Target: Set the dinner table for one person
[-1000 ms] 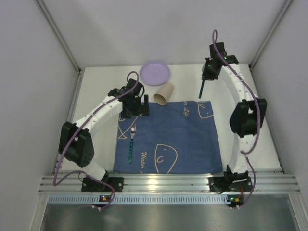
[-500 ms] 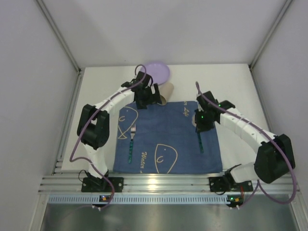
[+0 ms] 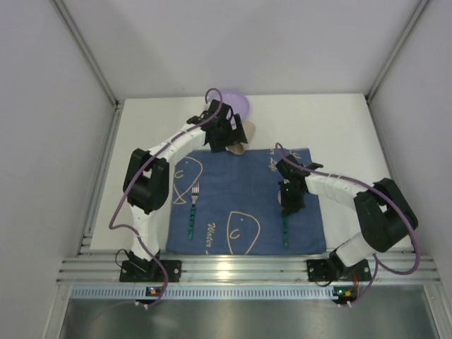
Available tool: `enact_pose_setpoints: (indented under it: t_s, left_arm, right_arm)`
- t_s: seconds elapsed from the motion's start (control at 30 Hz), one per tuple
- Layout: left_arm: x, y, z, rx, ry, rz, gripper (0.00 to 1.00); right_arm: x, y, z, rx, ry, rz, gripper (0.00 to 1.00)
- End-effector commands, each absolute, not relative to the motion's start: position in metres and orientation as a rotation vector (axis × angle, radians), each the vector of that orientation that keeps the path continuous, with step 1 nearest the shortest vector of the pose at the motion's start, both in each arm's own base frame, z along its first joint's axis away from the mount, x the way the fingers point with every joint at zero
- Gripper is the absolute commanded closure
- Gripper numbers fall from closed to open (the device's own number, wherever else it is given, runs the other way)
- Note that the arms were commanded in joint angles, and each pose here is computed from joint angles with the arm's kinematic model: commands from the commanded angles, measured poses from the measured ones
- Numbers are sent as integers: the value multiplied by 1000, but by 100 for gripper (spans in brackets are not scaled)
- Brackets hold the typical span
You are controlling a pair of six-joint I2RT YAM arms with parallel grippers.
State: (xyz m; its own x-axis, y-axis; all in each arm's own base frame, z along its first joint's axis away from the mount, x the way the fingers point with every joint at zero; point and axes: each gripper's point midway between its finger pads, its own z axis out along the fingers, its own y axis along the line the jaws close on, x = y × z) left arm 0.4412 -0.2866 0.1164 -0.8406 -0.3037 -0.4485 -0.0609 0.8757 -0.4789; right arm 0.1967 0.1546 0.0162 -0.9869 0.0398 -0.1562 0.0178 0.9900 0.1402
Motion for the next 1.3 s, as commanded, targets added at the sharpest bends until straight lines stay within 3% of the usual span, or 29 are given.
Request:
enact_pose_setpoints:
  t_s: [0.0,0.17,0.53,0.87,1.1,1.27]
  left_arm:
    - [447,-304,129,-247,2476,-678,2]
    - [447,-305,126,-258,2480,-667,2]
    - [468,-305,116,-270,2421,-488,2]
    - [493,-328,100,-340,2323,-486,3]
    - [519,-336,116,-268,2264,-439,38]
    - [522,-337,137,-179,2208,-383,57]
  right_arm:
    - [204,180,19,-5,2967,266,100]
    - [200,171,27,-13,2981,204,57]
    - [212,160,106,-45,2858,164,53]
    - [199,140,113,-39,2868,66,55]
    - [187,129,108,-25,2877,44,56]
    - [193,133,106,-42,2870,48,57]
